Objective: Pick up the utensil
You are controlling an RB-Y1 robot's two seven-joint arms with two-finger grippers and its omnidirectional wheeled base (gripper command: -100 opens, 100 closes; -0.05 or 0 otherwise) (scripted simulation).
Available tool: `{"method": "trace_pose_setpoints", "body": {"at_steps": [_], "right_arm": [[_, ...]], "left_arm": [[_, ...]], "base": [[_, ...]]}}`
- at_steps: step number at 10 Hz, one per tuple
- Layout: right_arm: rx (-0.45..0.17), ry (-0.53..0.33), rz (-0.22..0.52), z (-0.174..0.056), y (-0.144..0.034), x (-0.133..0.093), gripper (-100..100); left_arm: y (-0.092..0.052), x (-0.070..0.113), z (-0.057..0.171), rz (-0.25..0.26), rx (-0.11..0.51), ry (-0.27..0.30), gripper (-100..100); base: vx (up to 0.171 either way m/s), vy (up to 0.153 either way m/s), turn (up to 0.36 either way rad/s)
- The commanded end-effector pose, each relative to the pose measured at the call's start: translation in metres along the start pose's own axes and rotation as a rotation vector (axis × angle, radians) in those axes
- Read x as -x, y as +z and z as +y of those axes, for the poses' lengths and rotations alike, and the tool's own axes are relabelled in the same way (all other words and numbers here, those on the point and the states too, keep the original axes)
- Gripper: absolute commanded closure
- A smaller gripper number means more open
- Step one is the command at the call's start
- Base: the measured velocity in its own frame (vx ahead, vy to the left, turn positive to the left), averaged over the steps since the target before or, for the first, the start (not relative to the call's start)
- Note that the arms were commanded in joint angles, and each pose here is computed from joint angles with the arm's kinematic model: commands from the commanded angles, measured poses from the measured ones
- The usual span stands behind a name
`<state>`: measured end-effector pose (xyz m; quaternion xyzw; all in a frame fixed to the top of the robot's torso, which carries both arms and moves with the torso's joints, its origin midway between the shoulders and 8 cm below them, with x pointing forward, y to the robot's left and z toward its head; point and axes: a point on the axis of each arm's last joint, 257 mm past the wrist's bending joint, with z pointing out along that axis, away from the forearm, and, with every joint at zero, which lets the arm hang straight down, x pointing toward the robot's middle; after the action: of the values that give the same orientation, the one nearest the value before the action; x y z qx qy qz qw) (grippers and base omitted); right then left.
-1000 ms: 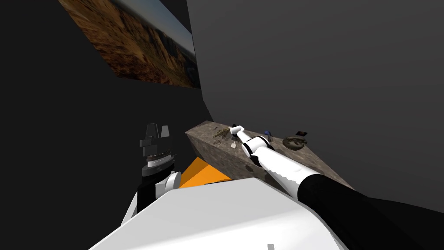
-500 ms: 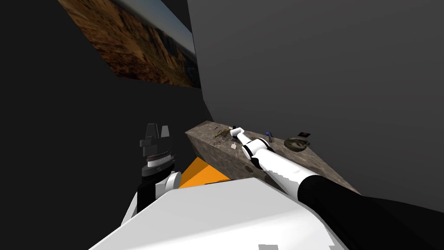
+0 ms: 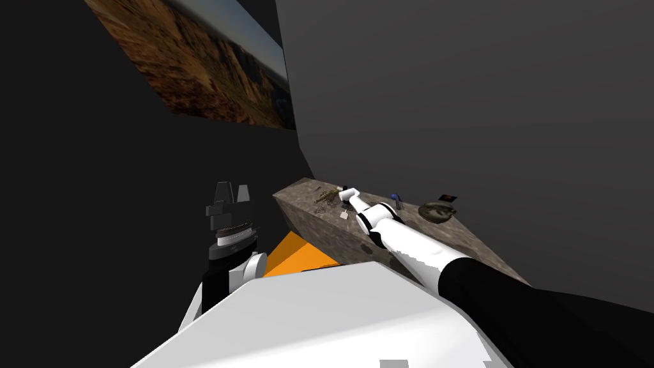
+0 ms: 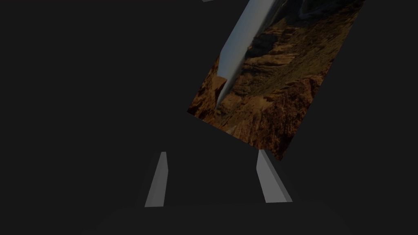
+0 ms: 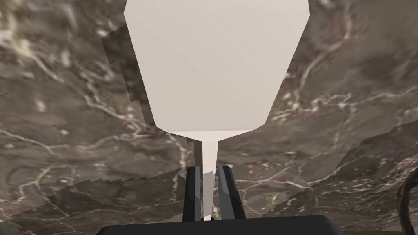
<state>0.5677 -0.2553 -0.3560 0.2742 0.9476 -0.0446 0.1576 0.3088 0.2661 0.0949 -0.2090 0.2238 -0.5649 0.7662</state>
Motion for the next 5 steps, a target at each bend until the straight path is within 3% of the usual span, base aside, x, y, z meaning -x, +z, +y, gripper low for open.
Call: {"method": "trace_pose_setpoints", "body": {"at_steps": [1, 2, 3, 4, 5], "right_arm": [[0.0, 0.0, 0.0, 0.0, 0.0, 0.0, 100], [0.0, 0.0, 0.0, 0.0, 0.0, 0.0, 100], [0.0, 0.0, 0.0, 0.0, 0.0, 0.0, 0], [0.003, -0.007, -0.001, 0.005, -0.014, 0.009, 100], [0.004, -0.008, -0.001, 0.006, -0.016, 0.011, 100]], "left_arm": [[0.0, 0.0, 0.0, 0.0, 0.0, 0.0, 0], [0.0, 0.0, 0.0, 0.0, 0.0, 0.0, 0], [0.0, 0.0, 0.0, 0.0, 0.0, 0.0, 0], [0.0, 0.0, 0.0, 0.0, 0.0, 0.0, 0], [0.0, 0.0, 0.0, 0.0, 0.0, 0.0, 0]], "base": [[0.0, 0.0, 0.0], [0.0, 0.0, 0.0], [0.0, 0.0, 0.0], [-0.011, 0.006, -0.041], [-0.014, 0.01, -0.028]]}}
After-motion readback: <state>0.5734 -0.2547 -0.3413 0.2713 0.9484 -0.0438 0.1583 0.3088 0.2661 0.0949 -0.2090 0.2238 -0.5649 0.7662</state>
